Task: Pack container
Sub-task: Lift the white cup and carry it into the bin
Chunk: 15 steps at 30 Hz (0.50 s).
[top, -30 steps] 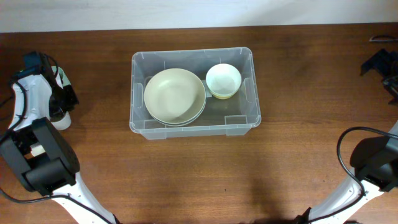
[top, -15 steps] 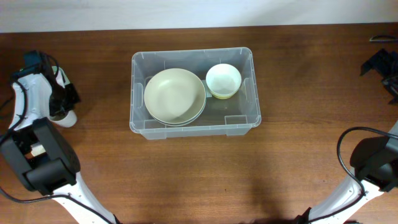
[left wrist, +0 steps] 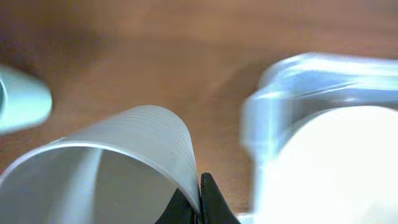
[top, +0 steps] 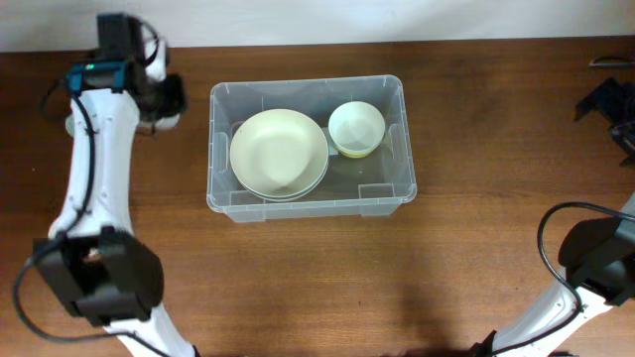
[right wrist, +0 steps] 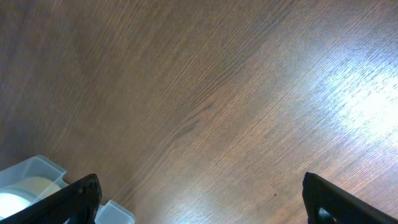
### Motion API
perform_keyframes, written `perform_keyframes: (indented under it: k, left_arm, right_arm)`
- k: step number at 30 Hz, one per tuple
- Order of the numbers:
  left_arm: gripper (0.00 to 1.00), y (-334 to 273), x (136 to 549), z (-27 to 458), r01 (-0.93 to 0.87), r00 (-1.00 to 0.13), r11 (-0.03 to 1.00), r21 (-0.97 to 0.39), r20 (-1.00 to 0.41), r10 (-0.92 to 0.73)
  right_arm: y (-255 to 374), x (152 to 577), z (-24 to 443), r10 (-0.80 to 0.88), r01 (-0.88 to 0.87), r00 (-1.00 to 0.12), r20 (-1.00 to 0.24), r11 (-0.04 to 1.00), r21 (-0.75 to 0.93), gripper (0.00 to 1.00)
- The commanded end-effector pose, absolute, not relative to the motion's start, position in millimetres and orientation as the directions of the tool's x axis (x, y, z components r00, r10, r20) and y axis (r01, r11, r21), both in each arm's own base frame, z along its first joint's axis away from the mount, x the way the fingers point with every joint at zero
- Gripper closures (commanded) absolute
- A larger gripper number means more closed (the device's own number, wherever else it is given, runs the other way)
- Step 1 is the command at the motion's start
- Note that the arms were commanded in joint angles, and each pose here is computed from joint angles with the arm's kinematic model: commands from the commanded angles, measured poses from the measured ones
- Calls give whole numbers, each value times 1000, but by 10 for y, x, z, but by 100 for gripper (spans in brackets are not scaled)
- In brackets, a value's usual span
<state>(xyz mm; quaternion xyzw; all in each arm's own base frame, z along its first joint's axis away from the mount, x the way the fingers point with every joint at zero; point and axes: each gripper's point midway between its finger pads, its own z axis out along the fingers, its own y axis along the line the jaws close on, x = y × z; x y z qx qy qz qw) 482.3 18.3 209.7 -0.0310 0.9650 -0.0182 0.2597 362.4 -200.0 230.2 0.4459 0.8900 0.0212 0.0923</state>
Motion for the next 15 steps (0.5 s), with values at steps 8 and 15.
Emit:
perform_keyframes:
  k: [8,15]
  left_arm:
    - [99,-1442,4562,2688,320,-743,948,-7,-622,246]
    - [99,-2738,4236,2561,569,-625,823,4,-649,435]
  right_arm:
    - [-1982,3622,2316,792,784,-593,-147,609,122,1]
    - [-1983,3623,2316,792,783,-593,-147,609,122,1]
